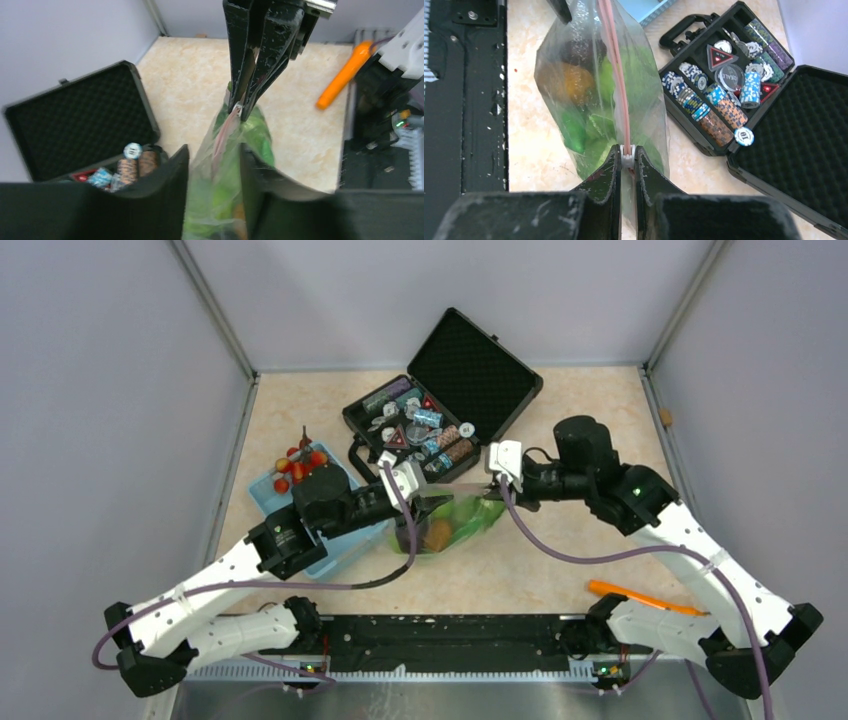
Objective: Place the food in the zip-top bag and seal the zipper
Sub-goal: Zip the zipper food storage bag at the center of the board.
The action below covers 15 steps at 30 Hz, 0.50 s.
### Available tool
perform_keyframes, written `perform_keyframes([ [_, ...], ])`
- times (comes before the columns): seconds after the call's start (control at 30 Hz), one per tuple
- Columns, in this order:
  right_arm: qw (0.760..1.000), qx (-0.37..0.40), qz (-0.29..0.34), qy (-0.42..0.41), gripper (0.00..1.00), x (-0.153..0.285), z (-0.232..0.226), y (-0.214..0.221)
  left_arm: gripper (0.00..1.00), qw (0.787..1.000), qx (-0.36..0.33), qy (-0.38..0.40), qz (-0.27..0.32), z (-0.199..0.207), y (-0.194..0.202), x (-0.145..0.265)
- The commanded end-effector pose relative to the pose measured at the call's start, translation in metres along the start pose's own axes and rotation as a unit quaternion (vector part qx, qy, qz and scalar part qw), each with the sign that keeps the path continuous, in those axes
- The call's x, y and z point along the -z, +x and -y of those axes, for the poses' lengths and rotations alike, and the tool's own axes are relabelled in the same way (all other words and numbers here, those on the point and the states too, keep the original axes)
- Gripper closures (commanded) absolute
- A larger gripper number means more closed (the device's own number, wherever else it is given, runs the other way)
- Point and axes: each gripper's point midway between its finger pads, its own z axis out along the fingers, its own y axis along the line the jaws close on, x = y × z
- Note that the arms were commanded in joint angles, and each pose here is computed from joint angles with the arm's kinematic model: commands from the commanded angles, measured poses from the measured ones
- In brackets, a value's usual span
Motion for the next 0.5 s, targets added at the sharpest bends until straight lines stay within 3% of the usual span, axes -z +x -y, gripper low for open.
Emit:
perform_keyframes([
  [0.0,0.998,0.012,0.06,-0.006,1.0,0.018,0.003,-0.044,0.43,1.0,-0.001,0.017,0.026,0.004,-0.015,-0.004],
  [0.1,0.998,0.009,0.062,-0.018,1.0,0.02,0.001,-0.049,0.33,0.997,0.007,0.073,0.007,0.019,-0.011,-0.018],
  [0.23,0.998,0.009,0.059,-0.021,1.0,0.021,0.001,-0.05,0.3,0.992,0.011,0.124,-0.015,0.031,-0.004,-0.036],
  [0.4,0.998,0.005,0.054,-0.019,1.0,0.022,0.0,-0.048,0.42,0.99,0.018,0.136,-0.034,0.031,0.008,-0.054],
  [0.47,0.999,0.004,0.049,-0.018,1.0,0.023,-0.001,-0.046,0.59,0.991,0.018,0.125,-0.042,0.027,0.014,-0.057],
])
